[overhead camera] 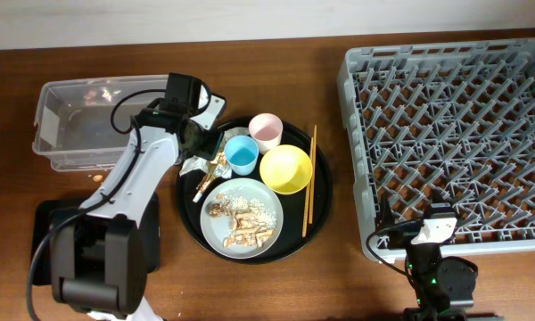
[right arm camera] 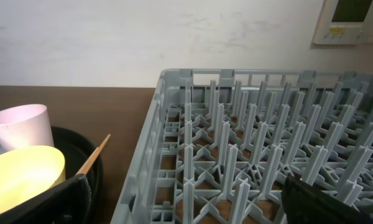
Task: Sort waste into correct bins and load items into the dishwasher rack
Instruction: 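Move the left gripper over the round tray and grasp the white tissue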
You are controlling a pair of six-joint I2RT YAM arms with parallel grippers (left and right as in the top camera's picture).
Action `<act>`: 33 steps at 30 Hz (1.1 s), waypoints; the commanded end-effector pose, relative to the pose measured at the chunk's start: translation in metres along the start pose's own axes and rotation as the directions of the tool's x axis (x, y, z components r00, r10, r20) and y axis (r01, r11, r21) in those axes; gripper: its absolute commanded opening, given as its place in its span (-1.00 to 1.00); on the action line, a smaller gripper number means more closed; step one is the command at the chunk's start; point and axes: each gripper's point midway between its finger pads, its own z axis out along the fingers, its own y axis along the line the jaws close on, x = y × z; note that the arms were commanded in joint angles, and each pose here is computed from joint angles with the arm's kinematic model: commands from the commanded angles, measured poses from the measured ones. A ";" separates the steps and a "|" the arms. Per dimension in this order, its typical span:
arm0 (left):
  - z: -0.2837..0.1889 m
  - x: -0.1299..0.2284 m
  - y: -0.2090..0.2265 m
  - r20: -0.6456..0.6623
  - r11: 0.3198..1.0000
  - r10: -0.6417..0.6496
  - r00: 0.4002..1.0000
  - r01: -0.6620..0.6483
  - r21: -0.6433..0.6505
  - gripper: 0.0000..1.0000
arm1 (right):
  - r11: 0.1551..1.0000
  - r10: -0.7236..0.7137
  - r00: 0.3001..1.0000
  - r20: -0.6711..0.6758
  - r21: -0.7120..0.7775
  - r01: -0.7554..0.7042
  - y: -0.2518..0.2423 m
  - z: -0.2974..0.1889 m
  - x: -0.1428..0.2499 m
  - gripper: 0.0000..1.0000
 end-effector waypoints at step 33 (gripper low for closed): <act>0.048 0.014 0.010 -0.088 0.998 -0.054 0.995 0.051 -0.034 -0.50 | 1.000 0.004 1.000 -0.004 0.016 -0.004 -0.003 0.000 0.003 0.97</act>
